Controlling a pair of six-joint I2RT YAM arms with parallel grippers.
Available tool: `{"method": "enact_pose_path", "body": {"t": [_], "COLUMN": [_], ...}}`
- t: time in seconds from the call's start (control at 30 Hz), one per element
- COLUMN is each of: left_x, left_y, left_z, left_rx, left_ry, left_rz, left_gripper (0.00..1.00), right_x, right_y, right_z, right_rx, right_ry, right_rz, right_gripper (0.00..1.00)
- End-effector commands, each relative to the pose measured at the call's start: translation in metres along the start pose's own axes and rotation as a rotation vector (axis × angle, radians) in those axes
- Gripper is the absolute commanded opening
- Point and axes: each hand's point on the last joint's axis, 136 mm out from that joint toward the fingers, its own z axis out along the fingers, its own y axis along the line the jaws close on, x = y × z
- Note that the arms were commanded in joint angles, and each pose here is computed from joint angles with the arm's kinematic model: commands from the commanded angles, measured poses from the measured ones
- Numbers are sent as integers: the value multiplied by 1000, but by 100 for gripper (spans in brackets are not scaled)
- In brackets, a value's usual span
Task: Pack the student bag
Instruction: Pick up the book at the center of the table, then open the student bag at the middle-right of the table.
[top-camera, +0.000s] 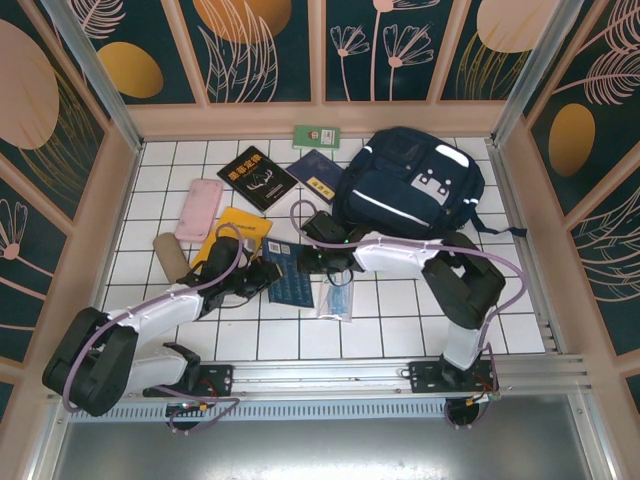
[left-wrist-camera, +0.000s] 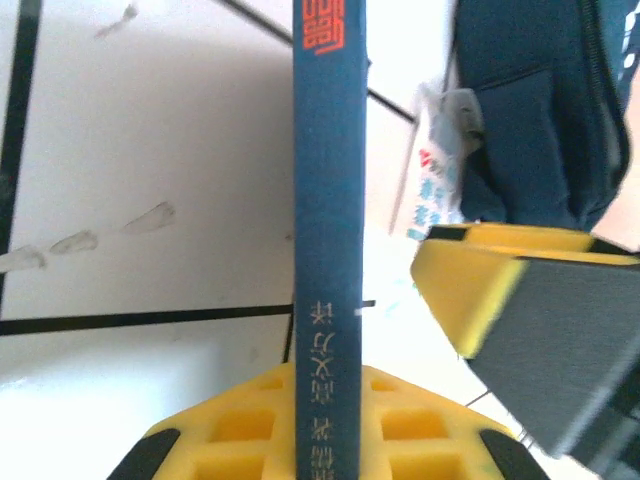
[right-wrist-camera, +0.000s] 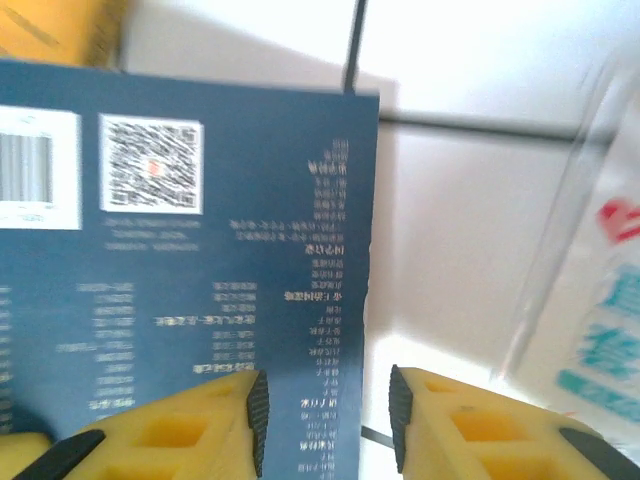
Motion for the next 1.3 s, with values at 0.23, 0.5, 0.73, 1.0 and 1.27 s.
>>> {"method": "enact_pose_path", "body": {"t": [0.23, 0.5, 0.73, 1.0, 1.27], "left_x": [-19, -20, -16, -15, -14], "left_y": [-39, -47, -45, -47, -44], "left_z": [-13, -17, -19, -25, -31], "left_rx": [76, 100, 108, 126, 126], "left_ry": [-63, -69, -64, -75, -97], "left_rz": [78, 99, 105, 117, 126], "left_gripper": [2, 3, 5, 5, 7], "right_x": [-114, -113, -104, -82, -84], "right_y": [-133, -192, -217, -251, -217], "right_z": [-96, -71, -54, -28, -29], "right_rx": [379, 537, 584, 708, 566], "right_ry": [-256, -173, -101, -9, -25], "right_rz": [-126, -231, -237, -266, -267], "right_gripper": [44, 67, 72, 77, 76]}}
